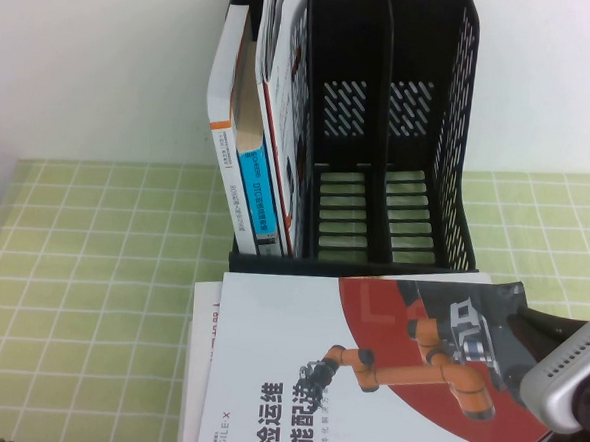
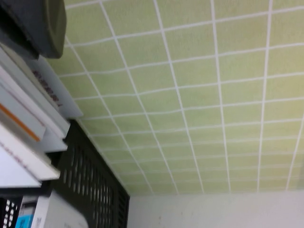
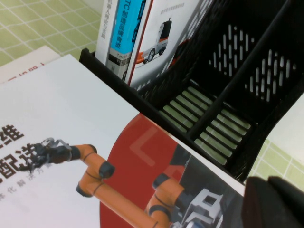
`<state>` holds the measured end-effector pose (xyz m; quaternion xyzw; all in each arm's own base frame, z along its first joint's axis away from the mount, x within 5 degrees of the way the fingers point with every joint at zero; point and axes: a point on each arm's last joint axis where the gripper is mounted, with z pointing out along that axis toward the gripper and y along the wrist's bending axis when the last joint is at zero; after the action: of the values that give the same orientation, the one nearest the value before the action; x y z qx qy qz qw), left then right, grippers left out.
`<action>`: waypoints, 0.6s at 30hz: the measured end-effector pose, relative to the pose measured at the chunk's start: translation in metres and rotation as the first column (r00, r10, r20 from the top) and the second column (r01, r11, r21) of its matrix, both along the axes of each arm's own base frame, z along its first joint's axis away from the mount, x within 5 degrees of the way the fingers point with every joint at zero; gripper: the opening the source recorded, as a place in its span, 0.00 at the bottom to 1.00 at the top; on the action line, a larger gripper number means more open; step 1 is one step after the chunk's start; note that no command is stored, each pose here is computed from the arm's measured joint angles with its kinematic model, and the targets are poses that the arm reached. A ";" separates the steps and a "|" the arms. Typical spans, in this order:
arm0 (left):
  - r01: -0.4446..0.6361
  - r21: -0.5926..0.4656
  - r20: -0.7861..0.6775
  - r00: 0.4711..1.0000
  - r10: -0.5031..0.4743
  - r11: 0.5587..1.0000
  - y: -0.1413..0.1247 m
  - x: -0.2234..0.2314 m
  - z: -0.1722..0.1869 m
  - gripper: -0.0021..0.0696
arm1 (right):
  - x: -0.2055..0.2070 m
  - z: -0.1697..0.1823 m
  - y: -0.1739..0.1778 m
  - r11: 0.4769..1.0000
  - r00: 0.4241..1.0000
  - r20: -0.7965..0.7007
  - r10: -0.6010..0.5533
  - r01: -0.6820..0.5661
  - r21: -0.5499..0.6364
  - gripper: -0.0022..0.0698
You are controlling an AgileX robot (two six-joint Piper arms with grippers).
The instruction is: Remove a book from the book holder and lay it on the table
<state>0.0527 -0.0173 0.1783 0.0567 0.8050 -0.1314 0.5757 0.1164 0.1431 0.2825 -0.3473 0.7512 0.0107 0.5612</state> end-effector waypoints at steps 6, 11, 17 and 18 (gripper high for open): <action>-0.014 0.034 0.000 1.000 0.014 0.999 0.002 -0.001 -0.006 0.03 | 0.000 0.000 0.000 1.000 1.000 0.000 0.000 0.000 0.000 0.03; -0.073 0.081 0.007 0.997 0.072 0.994 0.005 0.000 -0.007 0.03 | 0.000 0.000 0.000 1.000 1.000 -0.001 0.002 -0.002 -0.001 0.03; -0.109 0.028 -0.004 0.994 0.110 0.994 0.006 0.000 -0.007 0.03 | 0.000 -0.001 0.000 1.000 1.000 -0.001 0.004 -0.004 0.000 0.03; -0.109 0.026 -0.004 0.994 0.109 0.994 0.005 0.000 -0.007 0.03 | 0.000 -0.001 0.000 1.000 1.000 -0.001 0.004 -0.004 0.000 0.03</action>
<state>0.0527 -0.0118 0.1717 0.0196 0.8102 -0.0895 0.5789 0.1161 0.1433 0.2820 -0.3487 0.7510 0.0119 0.5606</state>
